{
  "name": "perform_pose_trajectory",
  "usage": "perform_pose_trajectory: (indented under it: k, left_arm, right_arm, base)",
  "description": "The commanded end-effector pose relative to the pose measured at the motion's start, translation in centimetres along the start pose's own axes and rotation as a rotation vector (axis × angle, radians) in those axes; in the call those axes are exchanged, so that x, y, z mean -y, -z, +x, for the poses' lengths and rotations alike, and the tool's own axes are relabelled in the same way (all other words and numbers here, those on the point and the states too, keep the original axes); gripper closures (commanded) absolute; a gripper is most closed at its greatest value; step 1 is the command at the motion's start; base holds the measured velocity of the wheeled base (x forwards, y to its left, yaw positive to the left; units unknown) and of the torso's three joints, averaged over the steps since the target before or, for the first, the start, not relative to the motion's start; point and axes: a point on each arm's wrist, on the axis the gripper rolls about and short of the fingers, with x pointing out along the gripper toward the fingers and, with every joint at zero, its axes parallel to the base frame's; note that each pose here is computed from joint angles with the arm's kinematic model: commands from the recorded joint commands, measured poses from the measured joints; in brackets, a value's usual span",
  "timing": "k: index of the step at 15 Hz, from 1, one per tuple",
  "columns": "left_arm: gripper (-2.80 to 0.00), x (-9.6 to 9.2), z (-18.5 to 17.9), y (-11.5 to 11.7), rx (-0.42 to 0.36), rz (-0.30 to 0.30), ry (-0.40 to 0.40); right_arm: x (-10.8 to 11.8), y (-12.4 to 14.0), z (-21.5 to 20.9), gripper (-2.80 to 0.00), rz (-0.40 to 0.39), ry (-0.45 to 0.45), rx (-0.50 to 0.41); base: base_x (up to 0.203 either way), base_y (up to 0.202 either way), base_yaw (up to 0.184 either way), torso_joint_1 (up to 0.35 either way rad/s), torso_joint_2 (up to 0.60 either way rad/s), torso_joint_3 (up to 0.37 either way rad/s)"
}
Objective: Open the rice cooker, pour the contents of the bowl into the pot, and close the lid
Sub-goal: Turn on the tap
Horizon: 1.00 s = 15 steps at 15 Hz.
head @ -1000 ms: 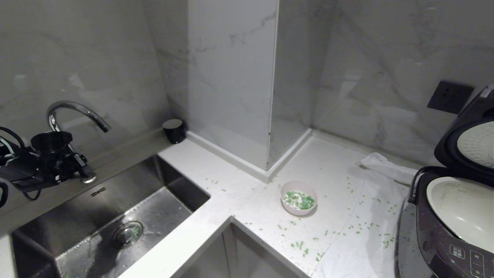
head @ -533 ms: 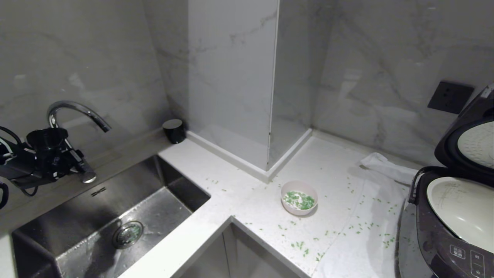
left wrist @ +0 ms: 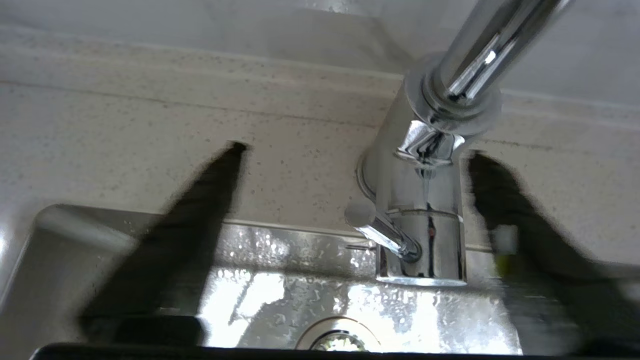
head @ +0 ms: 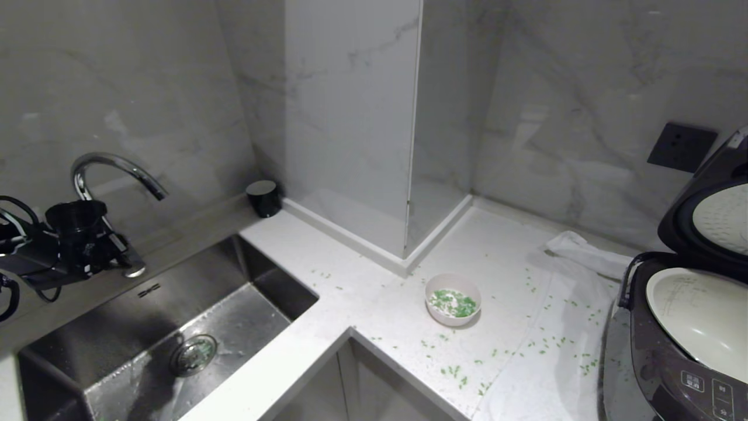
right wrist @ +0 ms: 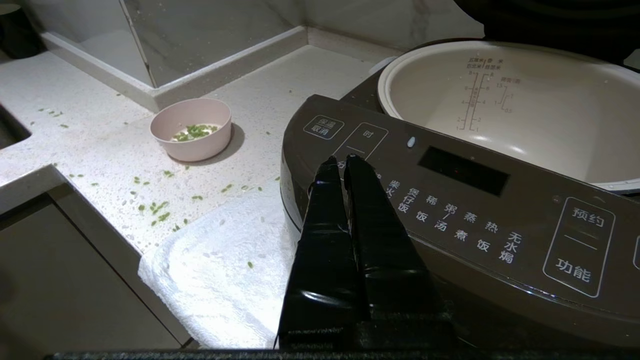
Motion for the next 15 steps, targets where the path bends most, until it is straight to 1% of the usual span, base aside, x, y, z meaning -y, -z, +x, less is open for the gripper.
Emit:
perform_pose_trajectory:
  k: [1,5,15]
  left_arm:
    - [0.0,0.13,0.17,-0.37,0.018,-0.011,0.0]
    - [0.0,-0.21,0.52,-0.25,0.017,-0.013,-0.011]
    - [0.0,-0.29,0.4,-0.19,0.009,-0.006,-0.019]
  right_arm:
    - [0.0,-0.02,-0.01,0.0,-0.001,0.0,0.001]
    - [0.0,-0.01,-0.01,0.0,-0.001,0.0,0.0]
    - [0.0,-0.03,-0.01,0.0,-0.001,0.0,0.001]
  base:
    - [0.0,0.0,0.0,0.0,0.0,0.0]
    - [0.0,0.0,0.0,0.0,0.0,0.0]
    - [0.0,0.0,0.0,0.0,0.0,0.0]
